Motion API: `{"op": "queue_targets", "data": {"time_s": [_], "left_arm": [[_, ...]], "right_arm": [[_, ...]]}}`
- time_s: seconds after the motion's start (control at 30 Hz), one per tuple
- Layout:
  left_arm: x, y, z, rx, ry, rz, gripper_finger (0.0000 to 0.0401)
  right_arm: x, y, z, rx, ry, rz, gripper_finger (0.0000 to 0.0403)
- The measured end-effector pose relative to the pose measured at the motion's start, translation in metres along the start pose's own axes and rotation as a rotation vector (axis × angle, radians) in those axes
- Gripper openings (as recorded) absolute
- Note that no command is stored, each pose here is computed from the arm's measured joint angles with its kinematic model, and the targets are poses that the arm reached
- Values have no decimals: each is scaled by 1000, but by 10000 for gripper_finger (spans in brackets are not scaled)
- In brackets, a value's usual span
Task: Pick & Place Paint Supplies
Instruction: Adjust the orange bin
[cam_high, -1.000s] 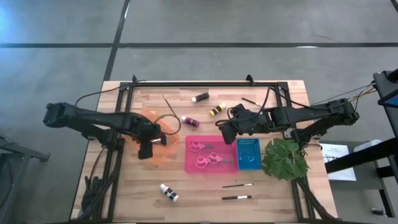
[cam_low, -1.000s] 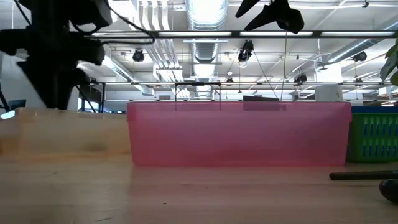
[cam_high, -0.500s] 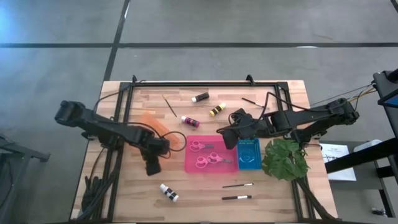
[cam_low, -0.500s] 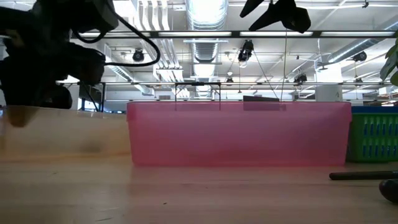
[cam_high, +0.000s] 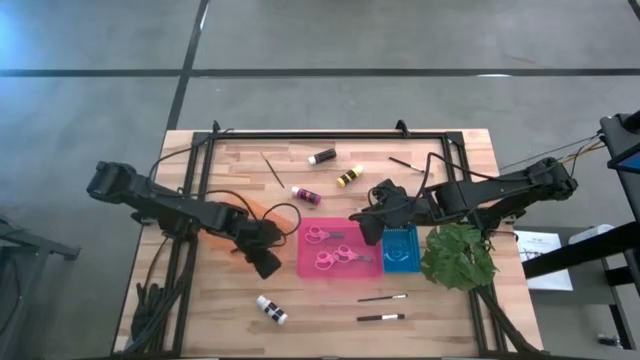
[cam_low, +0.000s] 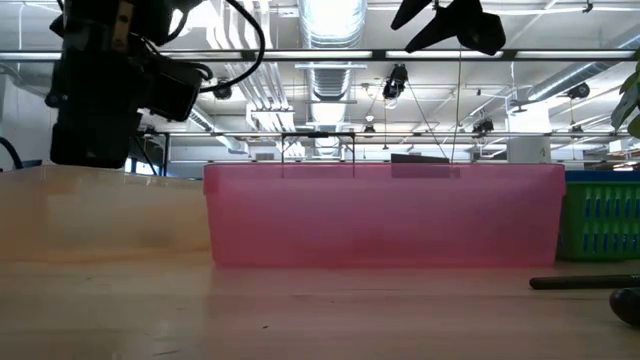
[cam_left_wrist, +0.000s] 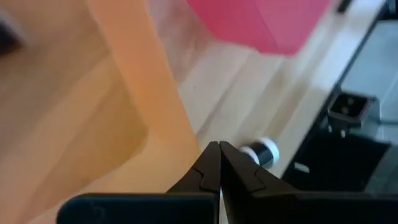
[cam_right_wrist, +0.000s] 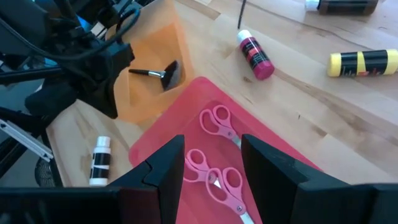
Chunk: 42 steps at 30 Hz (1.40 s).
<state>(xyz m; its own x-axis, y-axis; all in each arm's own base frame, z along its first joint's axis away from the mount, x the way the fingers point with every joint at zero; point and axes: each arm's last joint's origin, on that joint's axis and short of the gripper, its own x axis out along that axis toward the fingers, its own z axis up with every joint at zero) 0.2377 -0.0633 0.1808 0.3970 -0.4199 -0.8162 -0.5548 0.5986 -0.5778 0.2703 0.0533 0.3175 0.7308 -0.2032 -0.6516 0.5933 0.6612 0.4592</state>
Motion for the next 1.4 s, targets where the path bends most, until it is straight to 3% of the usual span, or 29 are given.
{"op": "queue_targets", "data": {"time_s": [0.37,0.8,0.9,1.0,1.1,1.2,1.4], "left_arm": [[-5,10,18,-109,-124,32,7],[-11,-2,4,-4,-68,-19,28],[-25,-10,-3,105,-85,-65,53],[-45,-18,-16,346,-98,-87,77],[-58,-19,-33,611,-110,-10,95],[-59,-16,-44,802,-61,58,111],[-54,-3,-60,965,74,235,156]], "right_arm": [[-4,-7,-6,18,5,0,157],[-15,-23,-14,90,-20,5,157],[-17,-27,-17,108,-27,9,157],[-19,-32,-19,123,-35,15,157],[-20,-36,-21,135,-40,20,157],[-22,-38,-22,141,-41,23,157],[-23,-38,-22,159,-43,28,157]]}}
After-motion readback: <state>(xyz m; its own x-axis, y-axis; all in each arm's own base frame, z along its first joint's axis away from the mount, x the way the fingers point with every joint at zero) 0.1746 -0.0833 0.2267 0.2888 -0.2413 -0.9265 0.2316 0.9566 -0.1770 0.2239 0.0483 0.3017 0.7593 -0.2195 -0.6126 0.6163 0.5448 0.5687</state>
